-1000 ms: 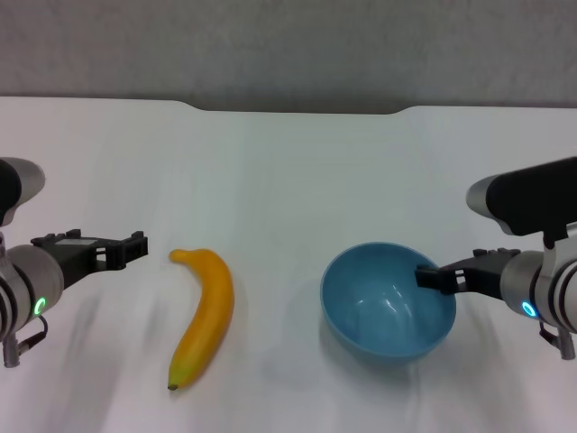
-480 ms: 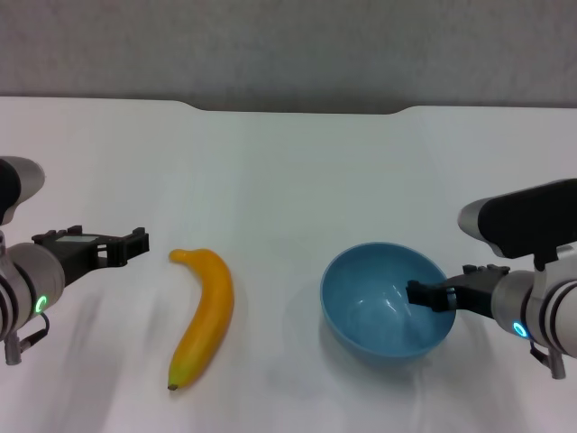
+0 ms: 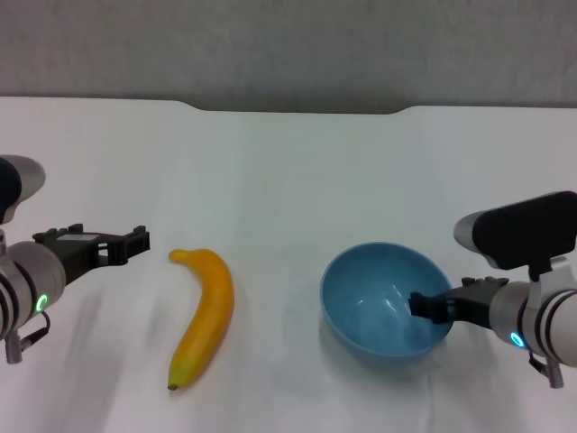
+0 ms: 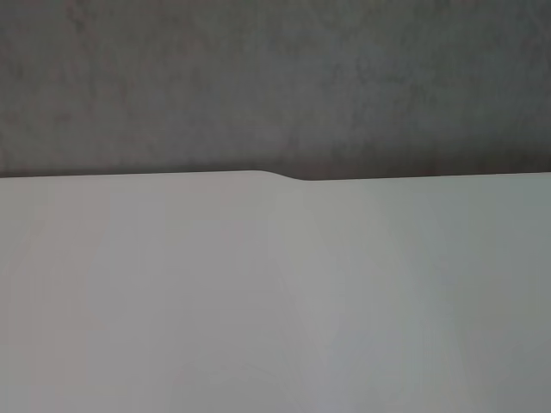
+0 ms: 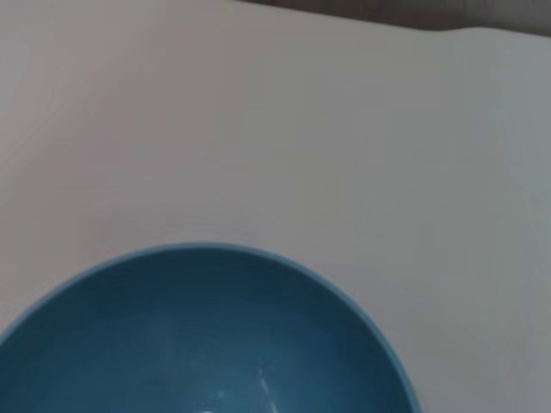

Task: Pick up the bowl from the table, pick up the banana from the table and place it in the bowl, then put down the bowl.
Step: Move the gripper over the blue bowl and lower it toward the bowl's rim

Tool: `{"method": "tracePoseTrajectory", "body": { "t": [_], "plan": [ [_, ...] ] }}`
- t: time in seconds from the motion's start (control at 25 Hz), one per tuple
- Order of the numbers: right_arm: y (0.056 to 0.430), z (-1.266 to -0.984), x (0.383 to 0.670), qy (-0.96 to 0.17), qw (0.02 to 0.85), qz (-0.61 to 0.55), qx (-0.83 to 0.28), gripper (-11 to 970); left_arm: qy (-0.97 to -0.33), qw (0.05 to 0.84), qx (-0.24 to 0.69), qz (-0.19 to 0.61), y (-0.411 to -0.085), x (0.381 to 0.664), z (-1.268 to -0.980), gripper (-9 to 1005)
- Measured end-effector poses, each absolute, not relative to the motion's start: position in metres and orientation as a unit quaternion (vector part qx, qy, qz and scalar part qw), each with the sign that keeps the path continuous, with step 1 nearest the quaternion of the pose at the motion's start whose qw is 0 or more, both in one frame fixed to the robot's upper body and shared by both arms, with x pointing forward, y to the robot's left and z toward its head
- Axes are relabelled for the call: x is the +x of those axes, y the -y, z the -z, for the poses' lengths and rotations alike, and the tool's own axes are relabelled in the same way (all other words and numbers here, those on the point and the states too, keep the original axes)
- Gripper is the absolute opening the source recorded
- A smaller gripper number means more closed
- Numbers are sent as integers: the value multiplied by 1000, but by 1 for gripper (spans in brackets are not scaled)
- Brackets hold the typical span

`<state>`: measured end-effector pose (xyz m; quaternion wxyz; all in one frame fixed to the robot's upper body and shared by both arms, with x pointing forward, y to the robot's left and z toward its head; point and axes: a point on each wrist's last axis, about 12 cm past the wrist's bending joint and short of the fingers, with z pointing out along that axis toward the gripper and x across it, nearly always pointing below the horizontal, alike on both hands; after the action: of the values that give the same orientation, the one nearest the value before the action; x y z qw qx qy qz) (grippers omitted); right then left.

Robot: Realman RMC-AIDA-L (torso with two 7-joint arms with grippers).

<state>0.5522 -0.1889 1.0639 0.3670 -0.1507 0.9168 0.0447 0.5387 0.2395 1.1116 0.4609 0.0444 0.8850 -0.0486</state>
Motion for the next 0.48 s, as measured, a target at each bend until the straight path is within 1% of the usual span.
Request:
{"method": "tracePoseTrajectory", "body": {
  "t": [0.08,0.2,0.4,0.48],
  "plan": [
    [188,-1061,553,-918,362,-43,-153,891,-885,461,45,49,-239,539,-1112,892],
    [185,-1059,553,-920,358,-45,-155,837,-885,461,45,49,-239,539,-1112,892],
    [180,-1059,553,-916,362,-52,-165,715,-885,461,44,48,-240,538,-1111,892],
    [178,-1058,551,-912,366,-52,-179,634,-885,461,43,48,-240,538,-1111,892]
  ]
}}
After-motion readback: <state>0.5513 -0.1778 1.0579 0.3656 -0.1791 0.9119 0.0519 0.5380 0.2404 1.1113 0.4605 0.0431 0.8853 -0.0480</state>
